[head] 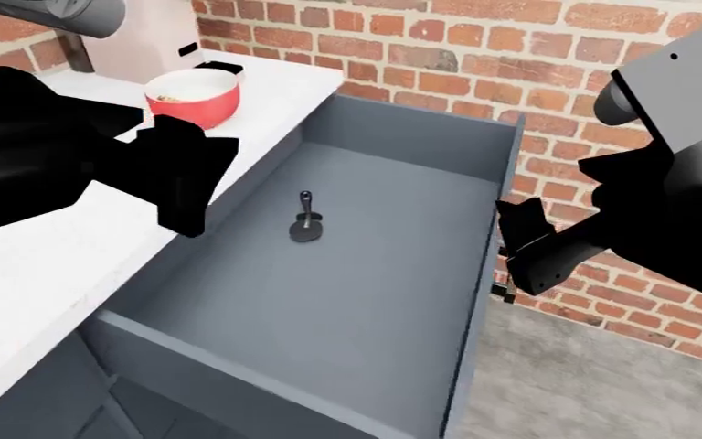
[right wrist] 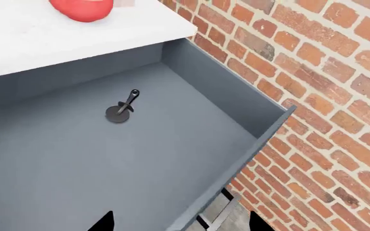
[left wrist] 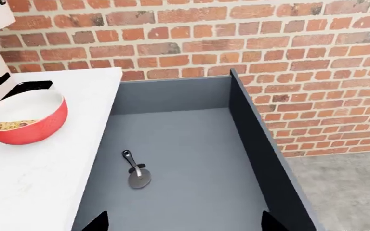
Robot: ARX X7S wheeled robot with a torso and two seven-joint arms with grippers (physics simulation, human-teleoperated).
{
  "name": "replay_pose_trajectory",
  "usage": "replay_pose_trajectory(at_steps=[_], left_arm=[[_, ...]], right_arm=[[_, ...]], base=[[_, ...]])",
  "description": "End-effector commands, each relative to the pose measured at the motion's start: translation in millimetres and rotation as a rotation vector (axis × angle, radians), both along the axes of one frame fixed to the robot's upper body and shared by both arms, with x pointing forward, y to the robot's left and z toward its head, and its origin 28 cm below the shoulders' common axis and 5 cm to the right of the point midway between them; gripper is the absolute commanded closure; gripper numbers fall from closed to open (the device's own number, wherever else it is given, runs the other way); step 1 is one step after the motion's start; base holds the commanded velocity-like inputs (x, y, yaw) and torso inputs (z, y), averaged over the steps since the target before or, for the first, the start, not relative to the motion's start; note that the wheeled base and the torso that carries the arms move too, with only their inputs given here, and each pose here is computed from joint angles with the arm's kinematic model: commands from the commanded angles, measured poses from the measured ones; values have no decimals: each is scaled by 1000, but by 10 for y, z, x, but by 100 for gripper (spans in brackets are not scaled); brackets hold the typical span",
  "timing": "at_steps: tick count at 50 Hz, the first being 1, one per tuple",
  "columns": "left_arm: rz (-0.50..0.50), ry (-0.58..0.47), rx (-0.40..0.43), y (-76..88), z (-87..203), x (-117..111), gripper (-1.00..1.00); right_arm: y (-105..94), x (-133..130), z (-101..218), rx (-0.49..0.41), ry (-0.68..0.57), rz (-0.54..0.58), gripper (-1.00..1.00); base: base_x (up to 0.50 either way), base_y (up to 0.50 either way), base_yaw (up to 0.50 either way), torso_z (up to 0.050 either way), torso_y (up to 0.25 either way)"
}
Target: Place the bar in the bowl and close the drawer.
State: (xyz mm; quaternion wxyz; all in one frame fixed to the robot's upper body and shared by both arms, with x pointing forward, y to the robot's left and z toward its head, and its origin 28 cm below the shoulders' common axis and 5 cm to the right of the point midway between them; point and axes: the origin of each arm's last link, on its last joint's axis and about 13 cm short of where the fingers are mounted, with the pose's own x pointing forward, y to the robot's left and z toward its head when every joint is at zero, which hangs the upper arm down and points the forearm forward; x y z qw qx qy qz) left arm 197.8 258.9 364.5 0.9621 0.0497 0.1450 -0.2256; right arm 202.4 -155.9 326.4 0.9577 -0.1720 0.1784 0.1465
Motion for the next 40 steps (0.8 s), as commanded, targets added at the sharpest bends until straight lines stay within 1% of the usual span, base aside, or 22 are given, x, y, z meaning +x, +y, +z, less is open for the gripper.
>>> replay_pose_trajectory(at_steps=[1,12,21,26,31,36,40], left_arm=[[1,1,1,-2,-2,0,-100],[3,1,2,-1,-7,3,-100],[4,3,4,-4,-7,5,-100],[2,5,6,-11,-7,8,-100],[0,4,9,-18,-4,7,-100],[0,3,10,-22,-4,7,-100],[0,2,11,-25,-2,5,-100]], right_arm=[[-4,0,5,8,3,1,-100],[-8,3,1,10,2,-7,-100],[-8,6,6,15,4,-24,-100],[-17,8,21,32,16,-28,-100],[-22,-3,27,43,18,-10,-100],[-24,-2,28,36,11,-22,-100],[-25,8,25,22,-5,-45,-100]], base=[[495,112,0,0,0],[454,95,0,0,0],[22,6,0,0,0],[0,0,0,0,0],[141,-339,0,0,0],[177,-426,0,0,0],[71,-170,0,0,0]])
